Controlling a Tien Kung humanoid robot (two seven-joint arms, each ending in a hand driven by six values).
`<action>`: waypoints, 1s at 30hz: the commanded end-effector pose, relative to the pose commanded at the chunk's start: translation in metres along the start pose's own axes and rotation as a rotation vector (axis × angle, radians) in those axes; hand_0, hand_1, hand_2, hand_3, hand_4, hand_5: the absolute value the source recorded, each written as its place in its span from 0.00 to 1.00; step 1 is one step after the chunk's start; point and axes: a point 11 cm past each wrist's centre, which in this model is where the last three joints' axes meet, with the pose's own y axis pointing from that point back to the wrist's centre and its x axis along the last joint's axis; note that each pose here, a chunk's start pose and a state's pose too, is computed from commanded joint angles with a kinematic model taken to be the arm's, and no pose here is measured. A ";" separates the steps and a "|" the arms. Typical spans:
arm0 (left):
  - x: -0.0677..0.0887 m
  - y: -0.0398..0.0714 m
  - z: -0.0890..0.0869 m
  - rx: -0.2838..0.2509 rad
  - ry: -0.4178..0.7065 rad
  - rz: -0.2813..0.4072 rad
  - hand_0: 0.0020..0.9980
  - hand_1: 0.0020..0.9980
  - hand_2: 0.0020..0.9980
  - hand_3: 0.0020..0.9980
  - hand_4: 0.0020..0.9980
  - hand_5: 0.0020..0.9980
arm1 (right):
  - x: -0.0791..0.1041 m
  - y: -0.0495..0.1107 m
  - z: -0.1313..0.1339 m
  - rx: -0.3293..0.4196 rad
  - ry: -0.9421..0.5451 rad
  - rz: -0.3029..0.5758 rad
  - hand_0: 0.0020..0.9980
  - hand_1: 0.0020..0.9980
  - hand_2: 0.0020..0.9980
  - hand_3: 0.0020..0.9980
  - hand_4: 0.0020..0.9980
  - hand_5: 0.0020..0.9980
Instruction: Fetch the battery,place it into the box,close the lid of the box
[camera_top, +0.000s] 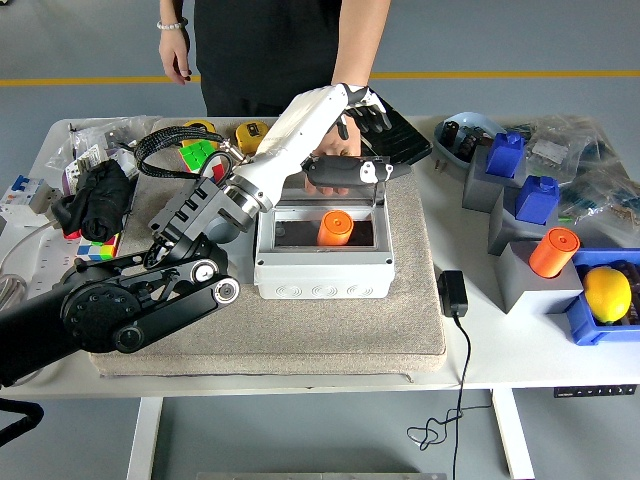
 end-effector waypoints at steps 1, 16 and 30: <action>-0.002 0.001 -0.003 0.008 -0.003 -0.007 0.35 0.52 0.50 0.50 1.00 0.49 | 0.000 0.000 0.000 0.000 0.000 0.000 0.62 0.66 0.67 0.57 0.94 0.45; -0.054 0.031 -0.026 0.079 0.008 -0.186 0.35 0.55 0.55 0.55 1.00 0.46 | -0.001 0.000 0.001 0.001 0.000 -0.001 0.62 0.66 0.67 0.57 0.94 0.45; -0.082 0.032 -0.038 0.133 -0.005 -0.264 0.47 0.63 0.62 0.61 0.99 0.47 | -0.002 0.000 -0.001 0.005 -0.002 -0.003 0.62 0.66 0.67 0.57 0.94 0.45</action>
